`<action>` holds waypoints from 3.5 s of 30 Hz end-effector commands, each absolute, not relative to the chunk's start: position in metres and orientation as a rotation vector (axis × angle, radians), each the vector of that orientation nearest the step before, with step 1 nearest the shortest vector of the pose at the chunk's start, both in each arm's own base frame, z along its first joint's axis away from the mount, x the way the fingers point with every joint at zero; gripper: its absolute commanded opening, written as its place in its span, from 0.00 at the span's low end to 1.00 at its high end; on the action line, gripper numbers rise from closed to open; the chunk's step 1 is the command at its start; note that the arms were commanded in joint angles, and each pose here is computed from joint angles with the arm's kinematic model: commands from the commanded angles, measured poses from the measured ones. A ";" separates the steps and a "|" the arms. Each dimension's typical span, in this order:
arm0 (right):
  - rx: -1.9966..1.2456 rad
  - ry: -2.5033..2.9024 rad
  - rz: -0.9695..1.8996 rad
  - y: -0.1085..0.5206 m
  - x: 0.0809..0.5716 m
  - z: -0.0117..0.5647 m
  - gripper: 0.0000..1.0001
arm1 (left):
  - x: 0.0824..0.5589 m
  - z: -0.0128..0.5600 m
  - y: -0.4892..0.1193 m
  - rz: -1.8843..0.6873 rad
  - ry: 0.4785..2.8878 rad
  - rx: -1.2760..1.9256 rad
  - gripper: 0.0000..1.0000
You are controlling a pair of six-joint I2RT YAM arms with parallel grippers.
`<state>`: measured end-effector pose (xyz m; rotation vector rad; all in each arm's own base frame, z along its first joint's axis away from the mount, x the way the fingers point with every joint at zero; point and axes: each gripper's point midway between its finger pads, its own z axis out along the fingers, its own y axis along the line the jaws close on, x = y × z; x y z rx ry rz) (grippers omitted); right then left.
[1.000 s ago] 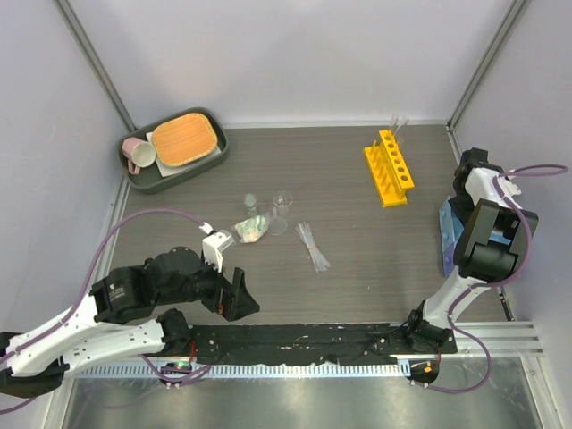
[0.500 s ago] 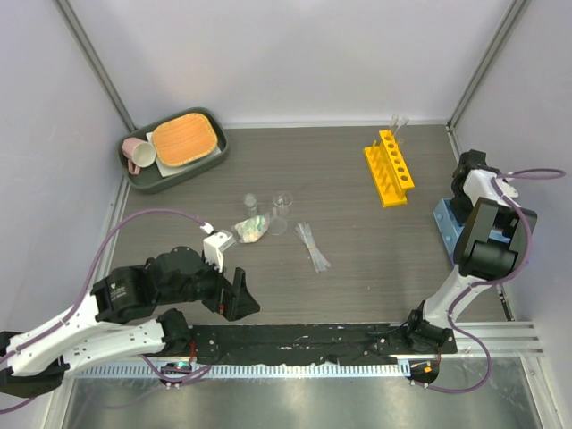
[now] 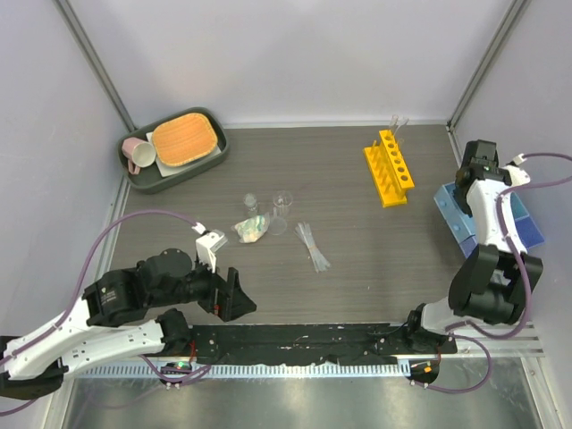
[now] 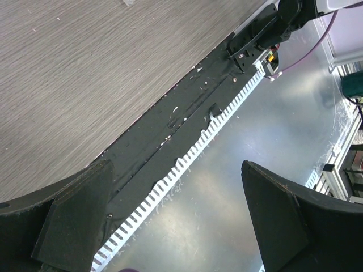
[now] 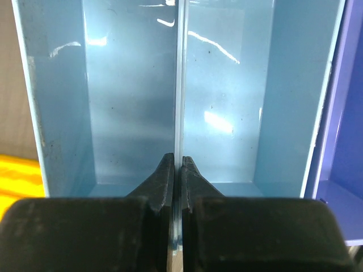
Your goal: Organize the chemistry lab equipment
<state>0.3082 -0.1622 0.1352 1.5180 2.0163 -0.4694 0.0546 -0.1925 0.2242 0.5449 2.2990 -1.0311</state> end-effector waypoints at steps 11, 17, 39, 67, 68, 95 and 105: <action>0.922 1.806 -0.204 -0.074 0.309 0.349 0.01 | 0.068 0.264 -0.173 -0.972 2.245 0.404 1.00; 0.540 2.025 0.062 0.010 0.305 0.358 0.01 | 0.074 0.271 -0.173 -0.938 2.244 0.387 1.00; 0.032 2.464 0.089 0.108 0.237 0.214 0.01 | 0.088 0.266 -0.198 -0.886 2.279 0.417 1.00; 0.133 2.689 0.025 0.127 0.242 0.052 0.01 | 0.090 0.257 -0.196 -0.848 2.297 0.417 1.00; 0.123 2.693 0.030 0.129 0.243 0.050 0.01 | 0.090 0.257 -0.195 -0.849 2.294 0.415 1.00; -0.157 2.720 0.067 0.246 0.249 0.026 0.01 | 0.089 0.260 -0.187 -0.826 2.298 0.402 1.00; -0.165 2.641 -0.005 0.230 0.252 0.074 0.50 | 0.090 0.260 -0.193 -0.829 2.301 0.426 1.00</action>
